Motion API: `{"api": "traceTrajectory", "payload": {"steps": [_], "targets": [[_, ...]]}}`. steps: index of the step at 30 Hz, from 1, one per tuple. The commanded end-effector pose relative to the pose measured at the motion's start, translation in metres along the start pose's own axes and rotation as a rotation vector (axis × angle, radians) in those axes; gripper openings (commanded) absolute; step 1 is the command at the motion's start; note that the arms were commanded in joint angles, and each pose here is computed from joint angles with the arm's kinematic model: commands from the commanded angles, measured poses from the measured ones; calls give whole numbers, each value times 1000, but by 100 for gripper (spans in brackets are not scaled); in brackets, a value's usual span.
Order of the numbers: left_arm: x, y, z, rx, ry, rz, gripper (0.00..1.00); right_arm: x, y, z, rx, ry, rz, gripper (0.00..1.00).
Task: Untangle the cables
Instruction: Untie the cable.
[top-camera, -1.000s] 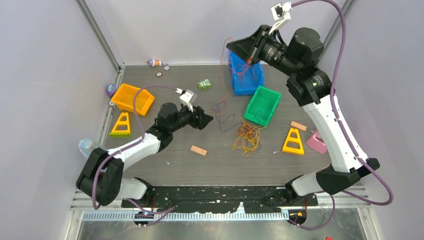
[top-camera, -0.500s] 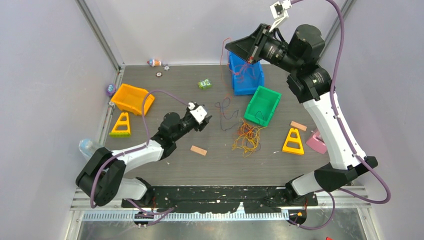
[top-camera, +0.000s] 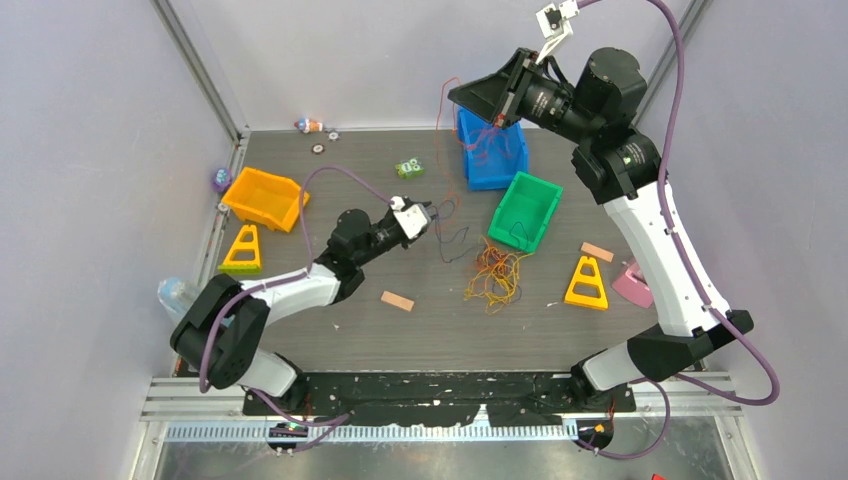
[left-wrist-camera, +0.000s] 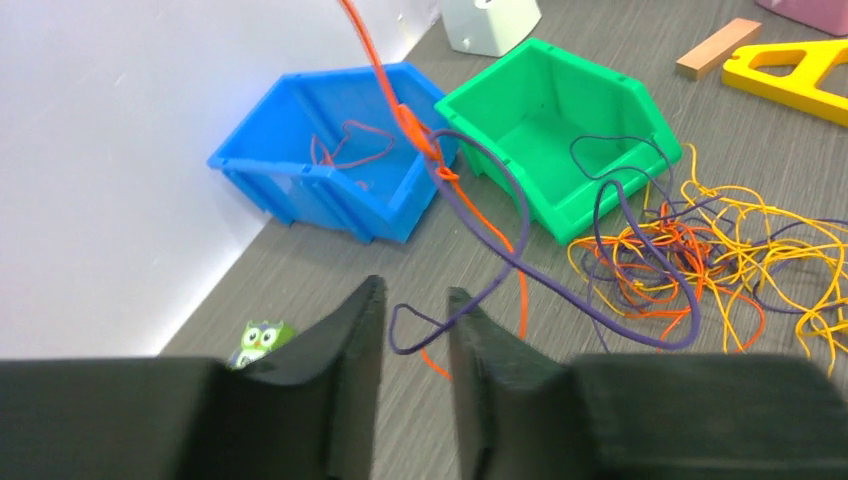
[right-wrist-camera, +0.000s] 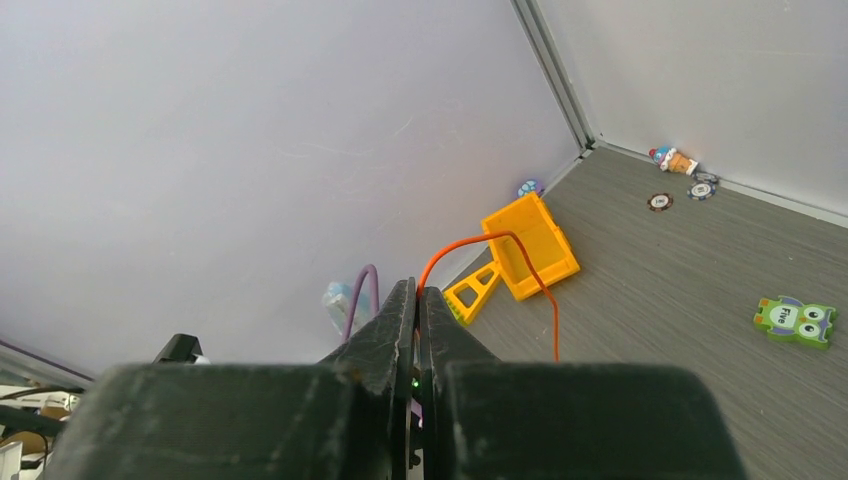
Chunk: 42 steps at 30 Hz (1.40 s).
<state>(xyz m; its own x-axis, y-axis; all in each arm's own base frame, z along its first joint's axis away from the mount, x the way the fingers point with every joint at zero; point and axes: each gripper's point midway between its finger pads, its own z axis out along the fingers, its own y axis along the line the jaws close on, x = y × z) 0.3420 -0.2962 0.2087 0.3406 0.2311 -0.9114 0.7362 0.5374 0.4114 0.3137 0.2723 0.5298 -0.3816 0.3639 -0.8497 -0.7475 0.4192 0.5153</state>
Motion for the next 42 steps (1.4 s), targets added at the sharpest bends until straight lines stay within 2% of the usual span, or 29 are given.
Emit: {"api": "traceTrajectory", "payload": {"steps": [1, 3, 4, 7, 10, 15, 19, 23, 28, 33, 38, 40, 42], "targets": [[-31, 3, 10, 29, -119, 29, 20, -21, 16, -5, -42, -50, -29, 5], [-29, 17, 2, -65, -135, 2, 2, -24, 12, -7, -28, -61, -30, 5], [-26, 26, -4, -120, -143, -43, 0, -26, 9, -11, -13, -71, -33, 5], [-5, 49, -28, -223, -134, -206, 0, -34, -5, -21, 56, -114, -38, 6], [9, 57, -50, -291, -109, -297, 0, -43, -32, -41, 191, -185, -48, 5], [57, 74, -102, -604, 44, -496, 0, -57, -89, -82, 480, -299, -52, 5], [80, 77, -140, -765, 157, -596, 0, -72, -119, -120, 697, -401, -90, 5], [90, 81, -169, -902, 207, -685, 0, -77, -128, -136, 781, -428, -120, 5], [84, 84, -180, -923, 232, -679, 0, -63, -139, -129, 776, -379, -112, 5], [77, 85, -175, -890, 246, -680, 0, -34, -159, -103, 725, -256, -71, 5], [81, 84, -175, -900, 270, -700, 0, -35, -185, -102, 815, -255, -71, 5], [96, 84, -187, -978, 298, -768, 0, -43, -195, -117, 917, -294, -73, 5], [116, 83, -199, -1031, 299, -912, 0, -53, -198, -137, 997, -352, -79, 5]]}}
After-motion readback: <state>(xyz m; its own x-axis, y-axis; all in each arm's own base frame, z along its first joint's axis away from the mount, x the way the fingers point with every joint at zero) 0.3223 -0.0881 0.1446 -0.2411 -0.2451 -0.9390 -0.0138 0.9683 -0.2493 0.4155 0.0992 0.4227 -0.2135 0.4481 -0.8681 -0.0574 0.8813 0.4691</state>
